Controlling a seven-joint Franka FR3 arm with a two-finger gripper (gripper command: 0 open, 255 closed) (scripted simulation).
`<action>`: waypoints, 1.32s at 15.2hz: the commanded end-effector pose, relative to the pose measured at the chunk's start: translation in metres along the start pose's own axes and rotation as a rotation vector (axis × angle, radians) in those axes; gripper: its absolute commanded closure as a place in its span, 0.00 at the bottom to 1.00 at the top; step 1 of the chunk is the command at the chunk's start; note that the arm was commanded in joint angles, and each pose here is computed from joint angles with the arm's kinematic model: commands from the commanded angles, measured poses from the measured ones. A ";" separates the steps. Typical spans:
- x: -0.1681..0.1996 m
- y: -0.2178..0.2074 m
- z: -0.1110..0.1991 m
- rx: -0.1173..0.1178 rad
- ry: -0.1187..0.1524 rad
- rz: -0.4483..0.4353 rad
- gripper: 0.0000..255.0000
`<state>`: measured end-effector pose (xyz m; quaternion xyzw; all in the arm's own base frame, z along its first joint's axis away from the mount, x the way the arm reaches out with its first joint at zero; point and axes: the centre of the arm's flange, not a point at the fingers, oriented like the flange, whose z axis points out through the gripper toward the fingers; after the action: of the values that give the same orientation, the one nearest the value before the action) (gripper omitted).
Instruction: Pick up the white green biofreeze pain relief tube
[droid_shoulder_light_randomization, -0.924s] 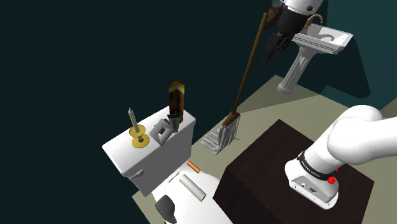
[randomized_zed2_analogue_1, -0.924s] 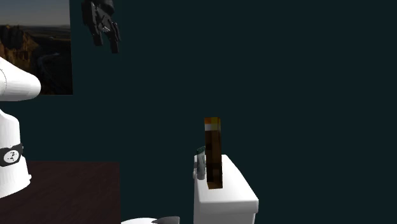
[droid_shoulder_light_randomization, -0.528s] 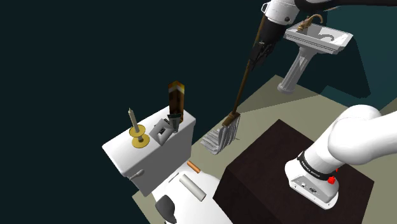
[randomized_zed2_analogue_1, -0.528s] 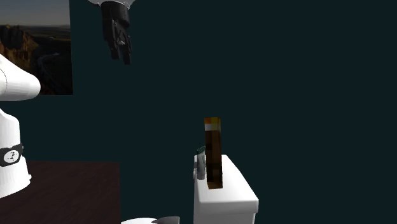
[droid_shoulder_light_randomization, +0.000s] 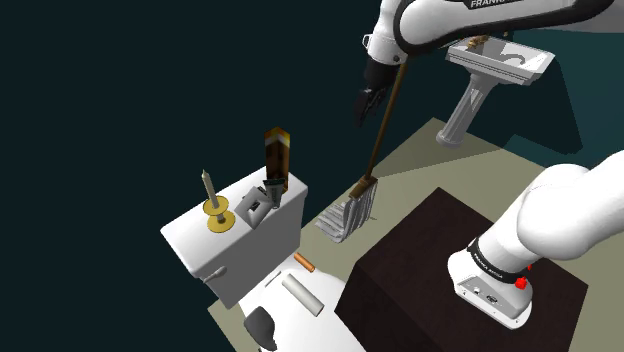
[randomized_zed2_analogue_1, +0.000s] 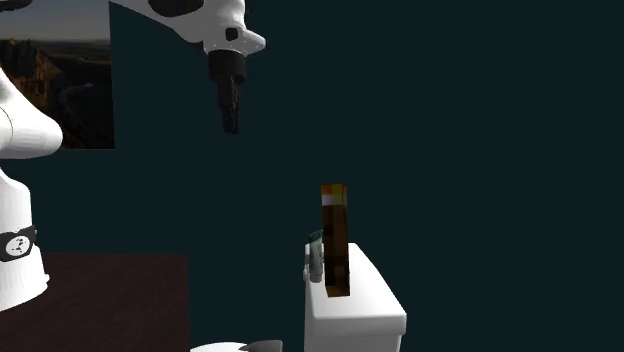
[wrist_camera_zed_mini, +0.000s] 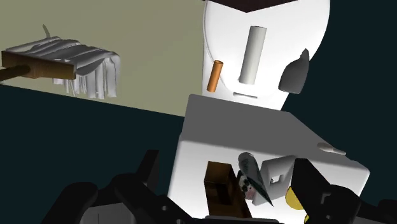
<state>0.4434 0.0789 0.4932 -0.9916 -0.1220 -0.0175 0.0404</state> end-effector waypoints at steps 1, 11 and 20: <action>0.018 -0.009 0.021 -0.002 -0.012 -0.031 0.00; 0.107 -0.042 0.122 -0.012 -0.072 -0.182 0.00; 0.176 -0.082 0.217 -0.021 -0.126 -0.317 0.00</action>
<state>0.5925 0.2088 0.3020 -0.9616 -0.2716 0.0347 0.0202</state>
